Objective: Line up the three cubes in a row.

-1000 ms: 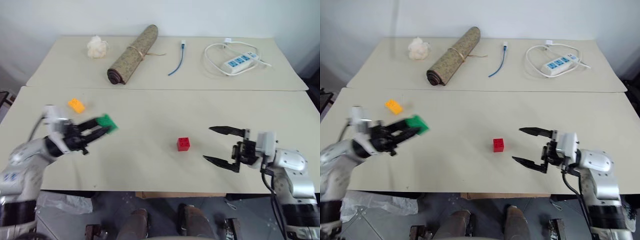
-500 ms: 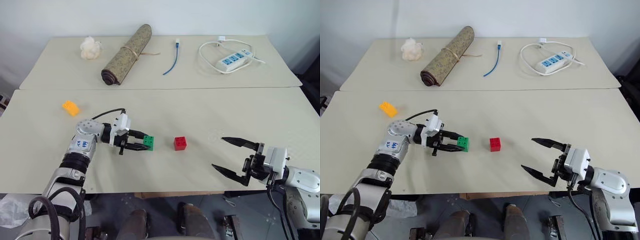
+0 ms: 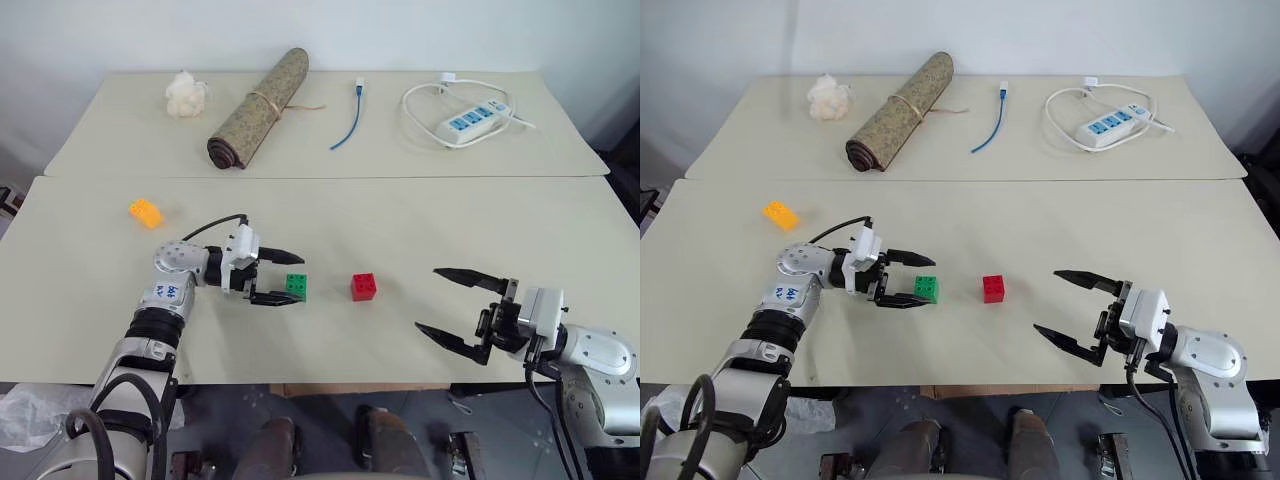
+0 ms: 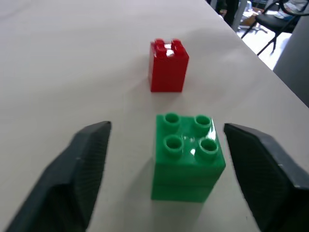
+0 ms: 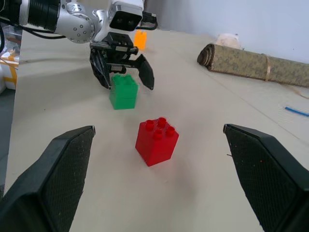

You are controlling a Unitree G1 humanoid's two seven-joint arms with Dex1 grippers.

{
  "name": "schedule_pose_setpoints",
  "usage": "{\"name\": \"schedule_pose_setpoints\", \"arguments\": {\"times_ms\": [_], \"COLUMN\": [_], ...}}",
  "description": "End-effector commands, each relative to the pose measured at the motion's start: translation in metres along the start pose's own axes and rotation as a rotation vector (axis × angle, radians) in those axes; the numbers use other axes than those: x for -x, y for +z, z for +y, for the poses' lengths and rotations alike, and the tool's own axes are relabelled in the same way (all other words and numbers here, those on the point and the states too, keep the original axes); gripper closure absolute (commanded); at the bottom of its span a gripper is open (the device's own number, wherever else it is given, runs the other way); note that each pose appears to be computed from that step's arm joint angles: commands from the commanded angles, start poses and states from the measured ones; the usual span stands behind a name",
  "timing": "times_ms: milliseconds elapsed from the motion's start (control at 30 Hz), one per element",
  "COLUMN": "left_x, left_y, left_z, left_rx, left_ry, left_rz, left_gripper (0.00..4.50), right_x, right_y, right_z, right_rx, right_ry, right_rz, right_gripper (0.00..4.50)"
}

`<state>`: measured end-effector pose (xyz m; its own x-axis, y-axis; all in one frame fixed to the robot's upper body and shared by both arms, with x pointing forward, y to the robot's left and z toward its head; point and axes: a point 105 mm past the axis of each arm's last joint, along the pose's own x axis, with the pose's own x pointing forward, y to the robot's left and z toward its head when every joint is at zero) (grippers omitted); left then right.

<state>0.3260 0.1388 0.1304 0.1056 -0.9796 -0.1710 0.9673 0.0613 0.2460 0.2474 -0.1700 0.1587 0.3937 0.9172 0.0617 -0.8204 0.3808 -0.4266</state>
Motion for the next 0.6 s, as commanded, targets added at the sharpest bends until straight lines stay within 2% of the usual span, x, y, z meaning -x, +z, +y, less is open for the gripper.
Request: {"name": "schedule_pose_setpoints", "arguments": {"times_ms": [33,133,200,267,433,600], "left_x": [0.041,0.078,0.115,0.148,0.218,0.249], "left_y": [0.023,0.031,0.023,0.017,-0.01,-0.03], "left_z": [-0.006,-0.004,-0.007,-0.015,-0.067,-0.106], "left_rx": [-0.042,0.042,0.064,0.084,0.109,0.168], "left_ry": [0.167,0.45,0.693,0.934,1.513,1.884], "left_rz": [-0.038,-0.101,-0.093,-0.118,-0.124,-0.143], "left_gripper": [0.54,0.54,0.01,0.01,0.01,0.01], "right_x": [-0.011,-0.021,-0.029,-0.037,-0.051,-0.056], "right_y": [0.007,0.013,0.016,0.018,0.026,0.027], "right_z": [-0.002,-0.003,-0.003,-0.001,0.0,-0.002], "right_rx": [-0.015,-0.042,-0.04,-0.061,-0.043,-0.021], "right_ry": [0.057,0.082,0.1,0.116,0.133,0.136], "right_rz": [-0.056,-0.111,-0.135,-0.161,-0.228,-0.246], "right_gripper": [0.0,0.0,0.0,0.0,0.0,0.0]}}
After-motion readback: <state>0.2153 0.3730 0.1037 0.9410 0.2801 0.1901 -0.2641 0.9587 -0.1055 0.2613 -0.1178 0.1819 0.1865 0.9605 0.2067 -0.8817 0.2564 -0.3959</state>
